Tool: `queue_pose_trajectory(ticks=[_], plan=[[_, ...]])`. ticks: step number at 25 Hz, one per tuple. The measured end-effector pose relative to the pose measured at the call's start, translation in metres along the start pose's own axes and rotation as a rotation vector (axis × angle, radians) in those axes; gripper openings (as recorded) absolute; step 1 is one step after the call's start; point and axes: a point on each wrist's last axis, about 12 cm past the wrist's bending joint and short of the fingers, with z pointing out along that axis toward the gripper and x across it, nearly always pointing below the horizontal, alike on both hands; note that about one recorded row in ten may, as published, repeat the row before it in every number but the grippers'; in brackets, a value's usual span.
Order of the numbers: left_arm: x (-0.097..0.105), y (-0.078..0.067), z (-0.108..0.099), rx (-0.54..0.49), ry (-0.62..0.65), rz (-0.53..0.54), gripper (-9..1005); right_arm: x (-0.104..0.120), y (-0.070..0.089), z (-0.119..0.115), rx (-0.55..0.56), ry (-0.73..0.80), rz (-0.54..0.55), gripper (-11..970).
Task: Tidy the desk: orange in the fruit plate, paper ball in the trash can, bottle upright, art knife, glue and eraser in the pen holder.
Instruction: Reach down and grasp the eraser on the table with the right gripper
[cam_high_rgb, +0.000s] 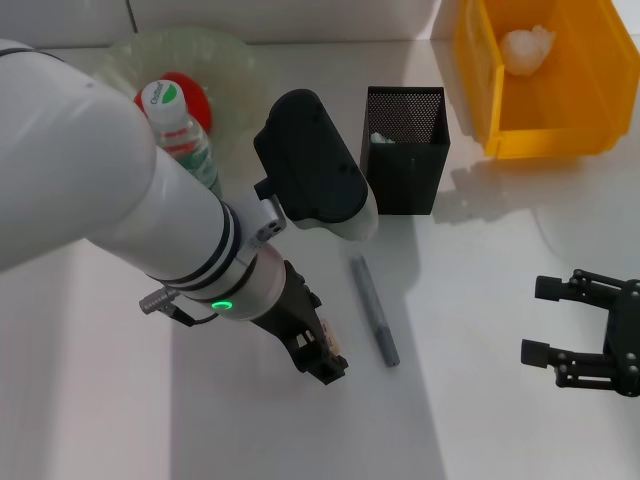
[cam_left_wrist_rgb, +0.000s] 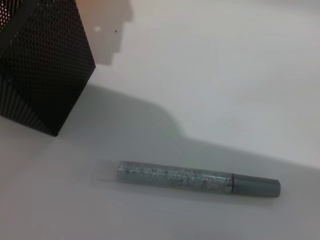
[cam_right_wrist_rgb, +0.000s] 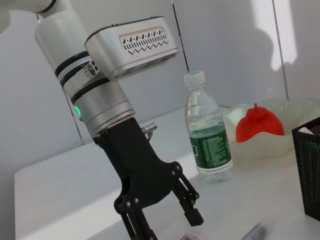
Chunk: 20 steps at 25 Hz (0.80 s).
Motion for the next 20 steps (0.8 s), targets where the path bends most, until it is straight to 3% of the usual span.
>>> queue_pose_trajectory(ticks=[20], plan=[[0.0006,0.0034,0.0055,0.003,0.022,0.000,646,0.0028,0.0017,-0.0010,-0.003,0.011,0.008,835]])
